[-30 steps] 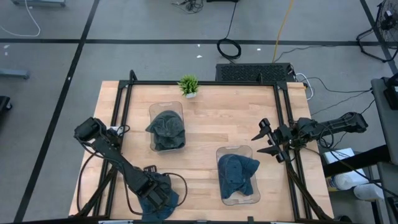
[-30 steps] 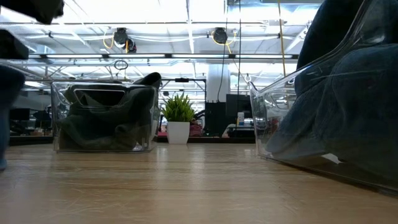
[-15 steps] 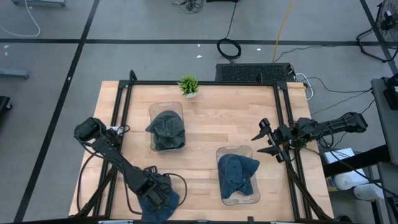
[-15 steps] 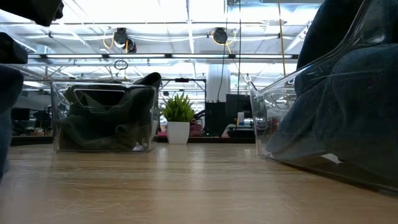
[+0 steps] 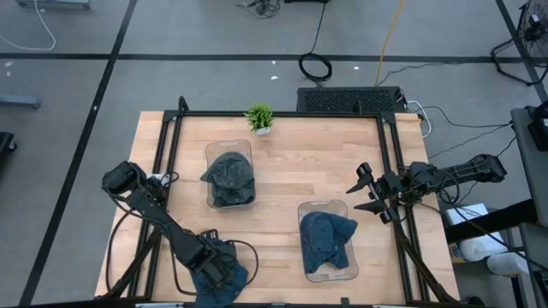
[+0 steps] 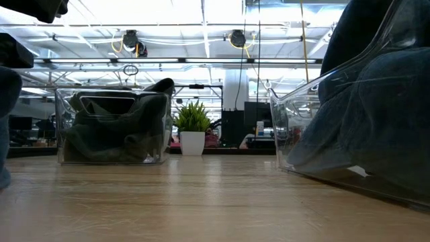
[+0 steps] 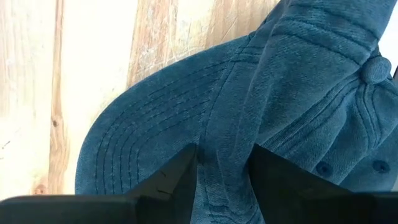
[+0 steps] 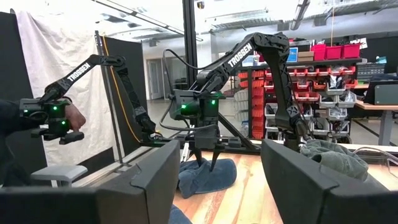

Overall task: Pick & Place hat
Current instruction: Put the blue cap into the bottom transparent bin

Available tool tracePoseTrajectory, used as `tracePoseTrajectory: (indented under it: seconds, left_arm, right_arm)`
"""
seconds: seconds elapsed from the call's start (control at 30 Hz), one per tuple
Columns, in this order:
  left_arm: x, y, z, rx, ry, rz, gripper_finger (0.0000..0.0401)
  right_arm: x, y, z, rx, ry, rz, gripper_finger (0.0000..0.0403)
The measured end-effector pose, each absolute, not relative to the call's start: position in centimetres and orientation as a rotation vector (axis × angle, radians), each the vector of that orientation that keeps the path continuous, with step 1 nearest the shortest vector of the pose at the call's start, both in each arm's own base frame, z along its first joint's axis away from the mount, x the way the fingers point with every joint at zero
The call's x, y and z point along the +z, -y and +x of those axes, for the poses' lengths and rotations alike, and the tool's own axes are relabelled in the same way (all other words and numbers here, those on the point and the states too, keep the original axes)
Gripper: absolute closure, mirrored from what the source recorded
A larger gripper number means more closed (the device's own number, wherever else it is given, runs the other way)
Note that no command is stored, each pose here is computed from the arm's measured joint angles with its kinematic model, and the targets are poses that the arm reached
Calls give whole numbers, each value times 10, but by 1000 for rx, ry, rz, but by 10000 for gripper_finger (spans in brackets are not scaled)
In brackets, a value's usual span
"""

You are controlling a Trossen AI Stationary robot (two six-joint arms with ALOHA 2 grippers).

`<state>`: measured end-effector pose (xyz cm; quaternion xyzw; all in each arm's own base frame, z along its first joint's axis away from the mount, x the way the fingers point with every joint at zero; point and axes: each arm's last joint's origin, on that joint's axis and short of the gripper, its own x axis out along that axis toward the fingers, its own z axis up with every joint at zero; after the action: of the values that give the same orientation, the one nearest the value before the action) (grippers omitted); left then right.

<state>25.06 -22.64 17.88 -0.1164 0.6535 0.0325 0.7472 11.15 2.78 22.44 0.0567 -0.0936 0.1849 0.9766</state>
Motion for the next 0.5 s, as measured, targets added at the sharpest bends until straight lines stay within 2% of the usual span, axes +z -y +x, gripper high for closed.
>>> tracePoseTrajectory:
  seconds: [0.5]
  left_arm:
    - [179,227,250,84,-1441,-287,254]
  right_arm:
    - [224,-28,111,374,187,121,190]
